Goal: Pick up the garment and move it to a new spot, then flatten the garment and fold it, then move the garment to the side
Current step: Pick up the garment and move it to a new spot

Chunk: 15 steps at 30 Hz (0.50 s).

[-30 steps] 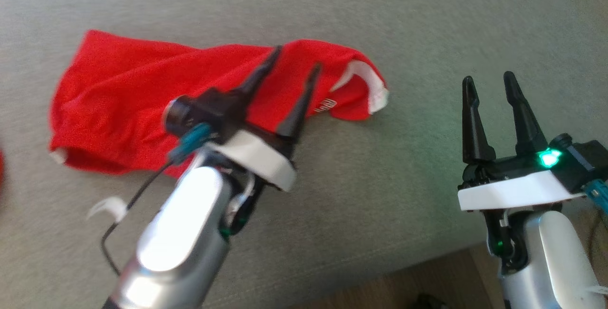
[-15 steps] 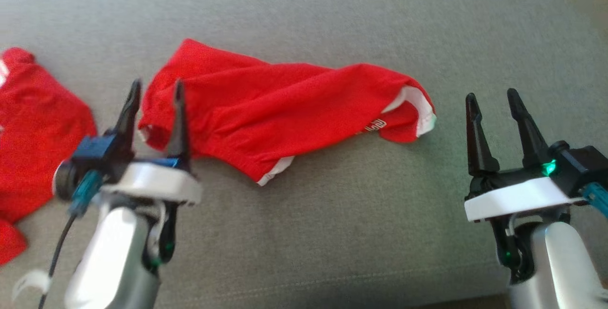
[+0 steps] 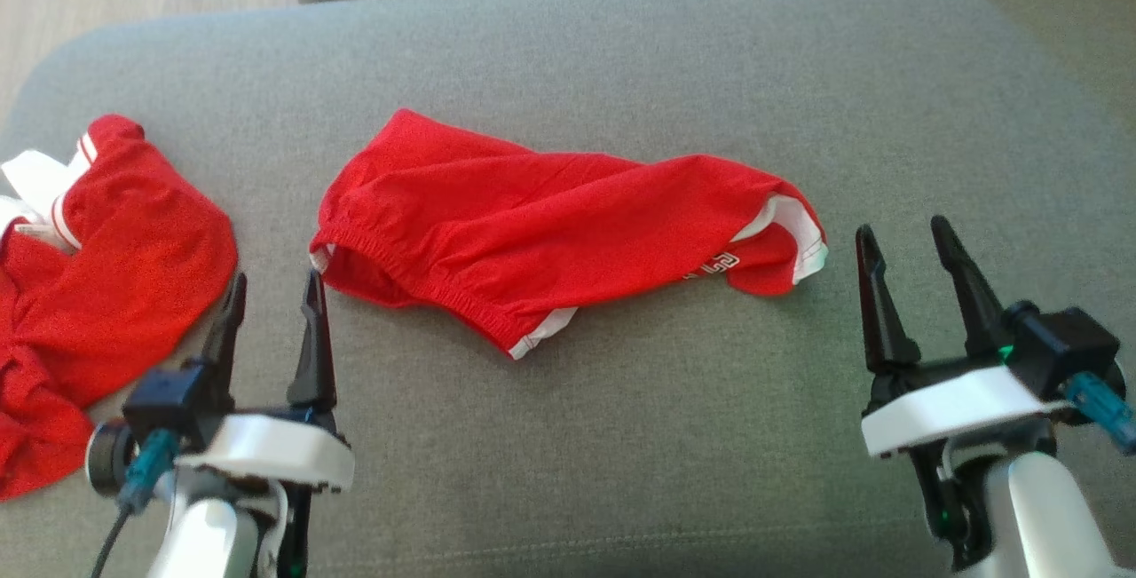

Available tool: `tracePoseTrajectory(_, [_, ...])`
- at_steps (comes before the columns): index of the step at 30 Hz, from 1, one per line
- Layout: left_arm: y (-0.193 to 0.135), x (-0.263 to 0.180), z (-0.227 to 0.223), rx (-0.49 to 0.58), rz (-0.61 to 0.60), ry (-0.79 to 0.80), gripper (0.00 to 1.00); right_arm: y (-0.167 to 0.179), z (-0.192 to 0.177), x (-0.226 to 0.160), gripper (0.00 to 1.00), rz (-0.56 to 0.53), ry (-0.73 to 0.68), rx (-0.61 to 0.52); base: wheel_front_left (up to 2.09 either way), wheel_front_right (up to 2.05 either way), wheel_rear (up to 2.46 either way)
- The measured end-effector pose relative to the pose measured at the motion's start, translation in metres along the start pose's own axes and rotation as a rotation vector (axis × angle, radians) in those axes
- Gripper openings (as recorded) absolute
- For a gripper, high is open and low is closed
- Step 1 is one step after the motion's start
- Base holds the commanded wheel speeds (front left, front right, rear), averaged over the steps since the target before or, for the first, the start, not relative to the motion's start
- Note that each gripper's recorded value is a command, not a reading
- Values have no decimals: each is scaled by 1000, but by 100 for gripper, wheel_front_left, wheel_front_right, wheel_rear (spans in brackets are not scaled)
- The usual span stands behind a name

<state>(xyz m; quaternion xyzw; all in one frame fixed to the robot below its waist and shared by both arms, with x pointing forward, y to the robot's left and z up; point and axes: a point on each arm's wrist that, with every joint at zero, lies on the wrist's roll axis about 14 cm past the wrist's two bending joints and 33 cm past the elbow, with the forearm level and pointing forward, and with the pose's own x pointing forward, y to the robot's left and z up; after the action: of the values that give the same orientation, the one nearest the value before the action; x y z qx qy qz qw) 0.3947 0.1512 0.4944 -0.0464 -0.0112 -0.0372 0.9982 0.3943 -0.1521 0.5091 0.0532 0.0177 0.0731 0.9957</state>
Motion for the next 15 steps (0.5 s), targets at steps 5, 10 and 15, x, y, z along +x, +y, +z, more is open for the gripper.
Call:
tracePoseTrajectory(5, [-1,-14,-3,8,-7,14,100,2,-1,-12,100,-1,7,-2,0,0,0])
tracePoseTrajectory(10, [-1,-24,-7,8,-7,28,100,2,0,-19,100,-2,8,-5,0,0,0])
tracePoseTrajectory(15, [-1,-31,-10,10,0,38,100,3,-2,-23,100,-3,14,-5,0,0,0])
